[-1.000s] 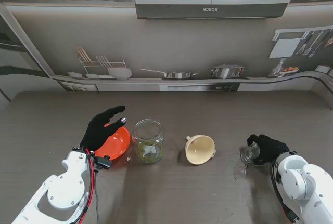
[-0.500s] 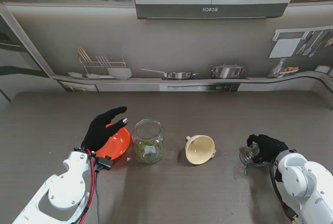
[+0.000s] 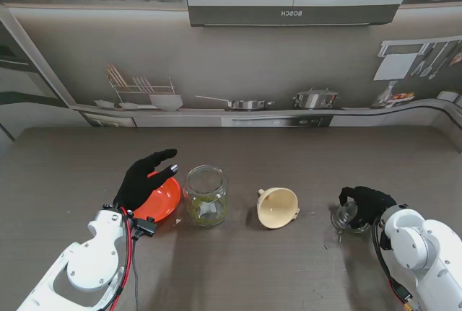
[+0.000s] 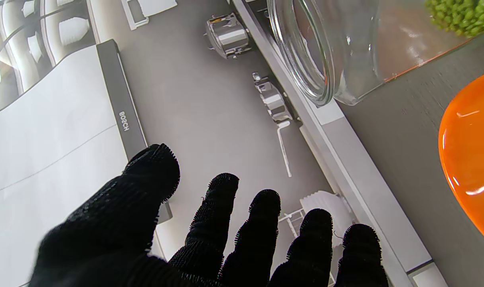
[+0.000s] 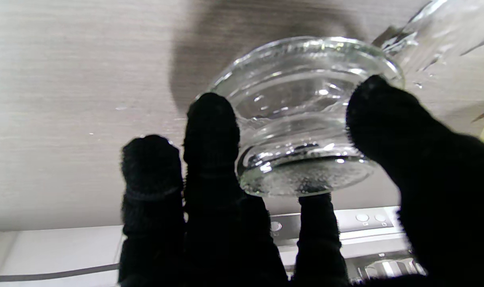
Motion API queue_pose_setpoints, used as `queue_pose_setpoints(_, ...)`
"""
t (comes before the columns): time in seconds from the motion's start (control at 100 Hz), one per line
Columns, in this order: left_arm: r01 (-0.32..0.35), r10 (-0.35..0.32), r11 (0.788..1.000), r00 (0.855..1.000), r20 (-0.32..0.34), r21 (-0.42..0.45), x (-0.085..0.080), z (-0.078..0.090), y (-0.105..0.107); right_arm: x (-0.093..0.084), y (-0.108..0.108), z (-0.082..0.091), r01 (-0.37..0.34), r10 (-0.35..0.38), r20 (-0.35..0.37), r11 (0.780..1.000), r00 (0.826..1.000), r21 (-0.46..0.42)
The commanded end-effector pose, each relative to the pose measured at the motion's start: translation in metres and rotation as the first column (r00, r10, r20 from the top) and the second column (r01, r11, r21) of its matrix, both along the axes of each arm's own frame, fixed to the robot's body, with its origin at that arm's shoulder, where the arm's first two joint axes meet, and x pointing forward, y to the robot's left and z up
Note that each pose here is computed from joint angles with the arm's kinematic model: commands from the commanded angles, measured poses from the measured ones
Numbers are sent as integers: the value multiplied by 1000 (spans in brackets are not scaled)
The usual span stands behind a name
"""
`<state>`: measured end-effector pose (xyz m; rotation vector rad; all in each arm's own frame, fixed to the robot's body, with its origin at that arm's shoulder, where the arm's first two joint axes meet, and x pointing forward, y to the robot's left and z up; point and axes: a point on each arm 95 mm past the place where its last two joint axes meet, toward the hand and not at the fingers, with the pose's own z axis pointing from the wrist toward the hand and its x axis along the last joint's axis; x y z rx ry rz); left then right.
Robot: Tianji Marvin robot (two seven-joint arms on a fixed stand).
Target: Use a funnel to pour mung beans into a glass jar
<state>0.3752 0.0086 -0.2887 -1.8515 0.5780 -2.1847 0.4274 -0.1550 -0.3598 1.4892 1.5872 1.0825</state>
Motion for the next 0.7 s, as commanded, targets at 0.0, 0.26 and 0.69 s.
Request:
queue_pose_setpoints(0.0,21,-21,1000,1000,-13,-1,-1,0,-3,-20,2,-37,-9,9,-133,1000,991,0)
queue_pose_setpoints(0.26,21,-21,1000,1000,-14,-2,-2,0,-2,-23,-2,-43,-19,19,-216,1000,976,4)
queue_pose_setpoints(0.69,23,-23,1000,1000,-18,-2,-2,0,-2,-25,-2,-55,-27,35,-260,999,965,35)
